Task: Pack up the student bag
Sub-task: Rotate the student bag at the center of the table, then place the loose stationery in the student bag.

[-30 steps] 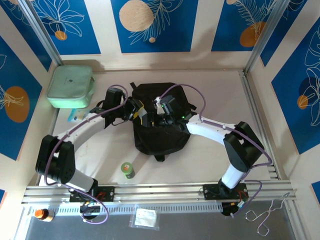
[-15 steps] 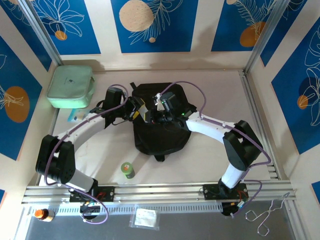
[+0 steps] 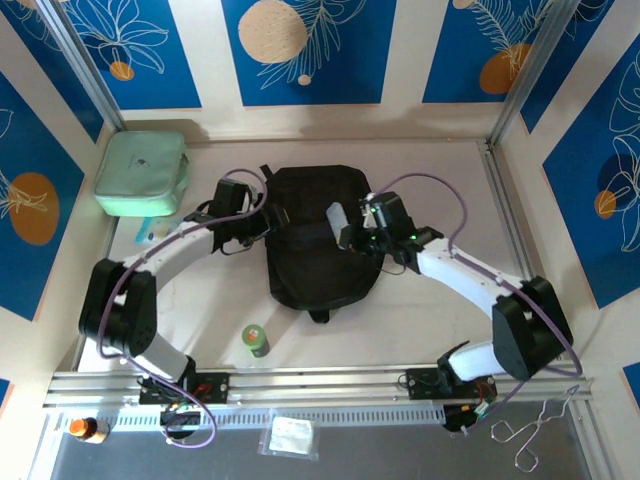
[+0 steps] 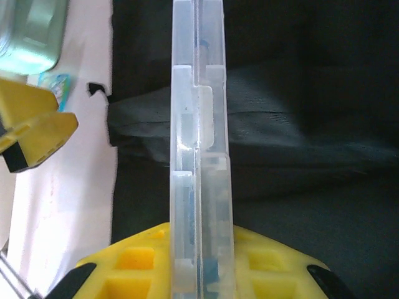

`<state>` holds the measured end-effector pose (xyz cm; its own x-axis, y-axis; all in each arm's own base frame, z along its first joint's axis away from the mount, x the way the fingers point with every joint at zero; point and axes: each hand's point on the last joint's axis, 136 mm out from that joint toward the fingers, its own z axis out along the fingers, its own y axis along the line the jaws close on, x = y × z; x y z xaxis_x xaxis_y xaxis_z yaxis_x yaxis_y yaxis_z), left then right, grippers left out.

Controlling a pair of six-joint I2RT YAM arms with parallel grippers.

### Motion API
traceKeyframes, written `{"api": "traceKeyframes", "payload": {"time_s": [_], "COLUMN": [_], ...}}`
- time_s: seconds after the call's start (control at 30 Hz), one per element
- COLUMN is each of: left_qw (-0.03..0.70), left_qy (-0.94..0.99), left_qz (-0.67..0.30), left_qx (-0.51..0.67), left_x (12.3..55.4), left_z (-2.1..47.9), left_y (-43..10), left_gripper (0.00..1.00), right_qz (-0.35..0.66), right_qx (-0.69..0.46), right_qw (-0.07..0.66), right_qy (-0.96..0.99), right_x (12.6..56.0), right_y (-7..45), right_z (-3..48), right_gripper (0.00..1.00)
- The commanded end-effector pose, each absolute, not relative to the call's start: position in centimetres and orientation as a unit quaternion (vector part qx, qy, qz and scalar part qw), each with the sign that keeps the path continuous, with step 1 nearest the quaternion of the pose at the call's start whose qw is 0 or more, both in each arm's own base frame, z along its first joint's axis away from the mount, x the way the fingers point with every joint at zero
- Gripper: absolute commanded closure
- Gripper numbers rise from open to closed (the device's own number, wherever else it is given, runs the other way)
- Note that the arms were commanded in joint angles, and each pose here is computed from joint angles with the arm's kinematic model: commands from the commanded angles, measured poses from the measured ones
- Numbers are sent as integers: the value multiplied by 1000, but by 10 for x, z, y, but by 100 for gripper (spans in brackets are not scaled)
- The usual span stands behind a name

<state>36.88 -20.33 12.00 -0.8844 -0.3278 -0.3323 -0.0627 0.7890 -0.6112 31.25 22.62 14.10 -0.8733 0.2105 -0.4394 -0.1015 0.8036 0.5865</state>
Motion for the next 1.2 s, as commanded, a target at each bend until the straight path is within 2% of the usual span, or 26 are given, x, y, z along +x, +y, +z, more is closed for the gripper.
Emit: {"api": "traceKeyframes", "payload": {"time_s": [0.0,0.2,0.5,0.6,0.7,0.8,1.0,1.17], "left_qw": [195,172,151,144,156,190,243,276], "left_qy": [932,944,940,938,937,936,931,919], "left_qz": [-304,-283,-302,-311,-308,-289,-259,-267], "left_qx": [-34,3,44,54,57,69,85,91], "left_x": [358,337,293,281,281,287,303,324], "left_z": [109,83,56,55,65,86,131,157], "left_y": [-225,-253,-304,-323,-328,-319,-296,-291], "left_gripper": [25,26,27,28,28,27,25,27], "right_qz": [273,248,273,253,253,278,381,396], "right_qx": [75,151,168,167,144,124,111,114], "right_qw": [242,233,206,225,270,284,215,168], "right_qy": [928,928,925,926,918,909,893,896], "right_x": [304,308,342,355,362,362,344,337], "right_y": [190,150,142,135,133,141,180,204], "right_z": [130,115,102,112,145,173,188,184], "right_gripper": [91,92,92,94,93,93,93,93]}}
